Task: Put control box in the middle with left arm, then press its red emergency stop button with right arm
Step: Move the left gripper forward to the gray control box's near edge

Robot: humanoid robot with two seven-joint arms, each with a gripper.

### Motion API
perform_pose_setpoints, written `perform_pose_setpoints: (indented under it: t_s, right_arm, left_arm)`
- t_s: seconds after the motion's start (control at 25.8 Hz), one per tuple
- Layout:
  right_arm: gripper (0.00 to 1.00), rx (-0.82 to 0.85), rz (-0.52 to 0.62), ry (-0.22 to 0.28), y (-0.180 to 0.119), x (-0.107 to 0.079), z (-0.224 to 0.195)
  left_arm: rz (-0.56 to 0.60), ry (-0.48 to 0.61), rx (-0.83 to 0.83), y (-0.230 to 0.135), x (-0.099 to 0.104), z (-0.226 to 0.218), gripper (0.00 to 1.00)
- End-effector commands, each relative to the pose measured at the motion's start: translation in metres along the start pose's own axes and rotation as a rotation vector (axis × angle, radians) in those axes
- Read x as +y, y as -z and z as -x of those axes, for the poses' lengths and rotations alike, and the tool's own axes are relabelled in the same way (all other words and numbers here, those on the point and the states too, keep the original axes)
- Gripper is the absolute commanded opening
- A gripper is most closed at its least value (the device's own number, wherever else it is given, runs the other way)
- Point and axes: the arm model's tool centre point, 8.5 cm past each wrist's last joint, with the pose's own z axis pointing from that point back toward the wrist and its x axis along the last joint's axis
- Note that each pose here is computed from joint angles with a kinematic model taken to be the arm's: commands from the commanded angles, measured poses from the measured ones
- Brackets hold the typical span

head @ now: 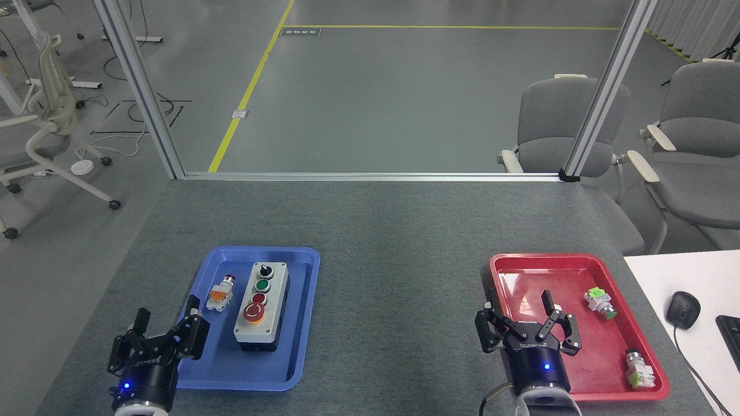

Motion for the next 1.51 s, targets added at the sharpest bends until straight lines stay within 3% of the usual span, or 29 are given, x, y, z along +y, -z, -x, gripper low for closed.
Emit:
perform_pose_setpoints:
  t_s: [0.0,0.35,0.62,0.97,1.16,1.32,1.47]
  right_arm:
    - [0.98,0.000,0.000,0.002,0.000,0.000,0.000]
    - [0.98,0.002,-0.003,0.002,-0.001,0.001,-0.001]
    - [0.97,0.004,-0.014,0.005,-0.006,0.006,-0.001]
    - [0.97,0.016,-0.019,0.013,-0.008,0.008,0.000]
    - [0.97,0.018,-0.019,0.014,-0.008,0.008,-0.001]
    - [0.97,0.013,-0.017,0.019,-0.008,0.008,-0.004]
    - [0.97,0.013,-0.019,0.021,-0.008,0.008,-0.003]
  left_arm:
    - [0.011,-0.001,-0.001,-0.001,-0.004,0.001,0.99]
    - [0.026,-0.001,-0.015,-0.002,-0.009,0.000,0.99]
    - [0.035,0.077,-0.017,-0.003,-0.009,0.003,0.99]
    - [0.110,0.150,-0.031,-0.049,-0.028,0.003,0.99]
    - [0.171,0.274,-0.052,-0.055,-0.056,-0.026,0.99]
    - [0.201,0.247,-0.076,-0.054,-0.072,-0.050,0.99]
    - [0.263,0.205,-0.065,-0.048,-0.101,-0.067,0.99]
